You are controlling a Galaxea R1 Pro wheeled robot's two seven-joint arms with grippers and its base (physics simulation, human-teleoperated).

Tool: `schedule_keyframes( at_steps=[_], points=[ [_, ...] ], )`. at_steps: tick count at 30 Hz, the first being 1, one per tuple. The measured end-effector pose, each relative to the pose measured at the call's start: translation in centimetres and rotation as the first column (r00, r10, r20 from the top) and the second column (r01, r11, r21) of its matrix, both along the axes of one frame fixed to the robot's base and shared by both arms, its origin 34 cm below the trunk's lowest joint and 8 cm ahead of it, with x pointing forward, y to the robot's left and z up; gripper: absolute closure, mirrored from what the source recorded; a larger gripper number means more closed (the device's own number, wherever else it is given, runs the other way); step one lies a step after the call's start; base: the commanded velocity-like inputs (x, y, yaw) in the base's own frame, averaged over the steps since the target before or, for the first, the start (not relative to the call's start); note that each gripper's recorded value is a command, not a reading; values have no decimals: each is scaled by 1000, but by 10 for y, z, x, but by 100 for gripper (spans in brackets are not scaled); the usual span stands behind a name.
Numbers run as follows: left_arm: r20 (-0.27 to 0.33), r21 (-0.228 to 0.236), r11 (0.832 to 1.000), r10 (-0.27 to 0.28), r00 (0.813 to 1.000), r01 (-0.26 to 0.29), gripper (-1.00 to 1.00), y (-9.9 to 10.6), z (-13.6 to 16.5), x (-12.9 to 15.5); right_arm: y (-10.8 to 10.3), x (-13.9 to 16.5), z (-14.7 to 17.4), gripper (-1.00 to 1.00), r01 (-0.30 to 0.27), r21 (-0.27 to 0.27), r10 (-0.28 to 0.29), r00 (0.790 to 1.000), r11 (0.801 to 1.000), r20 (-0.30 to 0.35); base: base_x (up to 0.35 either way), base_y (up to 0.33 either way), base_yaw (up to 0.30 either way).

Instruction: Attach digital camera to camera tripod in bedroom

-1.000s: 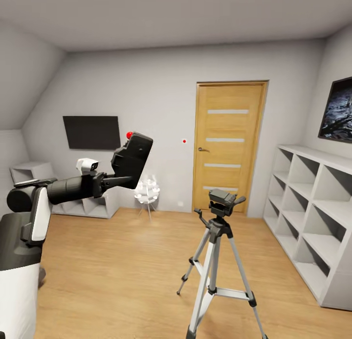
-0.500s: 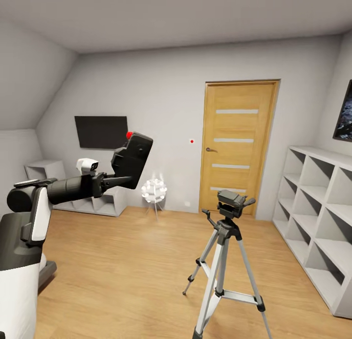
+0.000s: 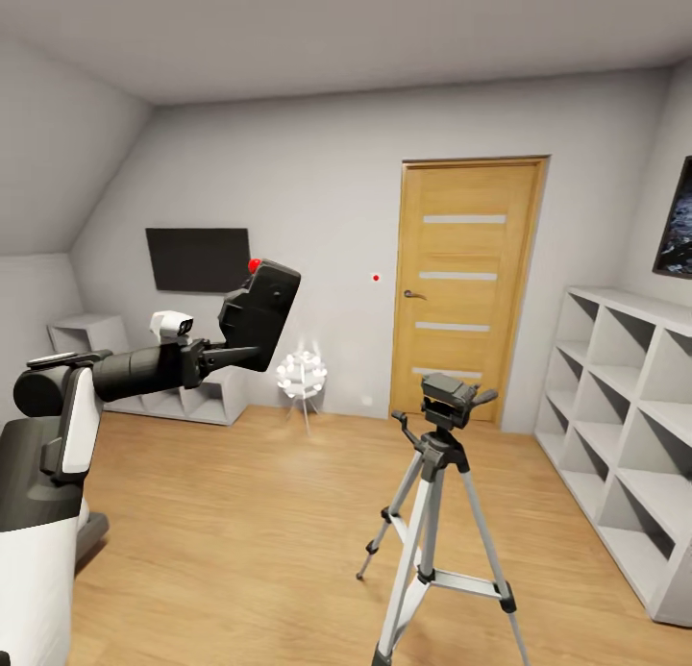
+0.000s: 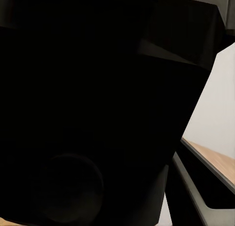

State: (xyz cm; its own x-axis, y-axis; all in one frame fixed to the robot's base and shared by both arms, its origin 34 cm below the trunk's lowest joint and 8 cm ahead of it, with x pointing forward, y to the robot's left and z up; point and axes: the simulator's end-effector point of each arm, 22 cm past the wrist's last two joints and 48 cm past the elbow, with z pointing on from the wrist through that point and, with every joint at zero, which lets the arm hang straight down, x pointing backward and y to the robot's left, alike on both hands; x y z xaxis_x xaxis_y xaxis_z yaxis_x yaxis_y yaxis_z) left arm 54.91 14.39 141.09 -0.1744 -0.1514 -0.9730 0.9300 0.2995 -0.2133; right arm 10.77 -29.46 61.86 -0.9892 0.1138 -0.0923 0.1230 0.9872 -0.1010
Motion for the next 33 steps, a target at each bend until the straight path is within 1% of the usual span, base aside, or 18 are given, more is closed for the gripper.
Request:
schedule_keyframes(
  at_steps=[10,19,24,33],
  points=[
    [0,0,1000,0,1000,0,100,0,0,0,0,0,0,-100,0,0,0,1000,1000,1,0,-118,0],
    [0,0,1000,0,1000,0,100,0,0,0,0,0,0,-100,0,0,0,1000,1000,0,0,-25,19],
    [0,0,1000,0,1000,0,100,0,0,0,0,0,0,-100,0,0,0,1000,1000,1,0,-4,175],
    [0,0,1000,0,1000,0,100,0,0,0,0,1,0,-100,0,0,0,1000,1000,1,0,-1,257]
  ],
)
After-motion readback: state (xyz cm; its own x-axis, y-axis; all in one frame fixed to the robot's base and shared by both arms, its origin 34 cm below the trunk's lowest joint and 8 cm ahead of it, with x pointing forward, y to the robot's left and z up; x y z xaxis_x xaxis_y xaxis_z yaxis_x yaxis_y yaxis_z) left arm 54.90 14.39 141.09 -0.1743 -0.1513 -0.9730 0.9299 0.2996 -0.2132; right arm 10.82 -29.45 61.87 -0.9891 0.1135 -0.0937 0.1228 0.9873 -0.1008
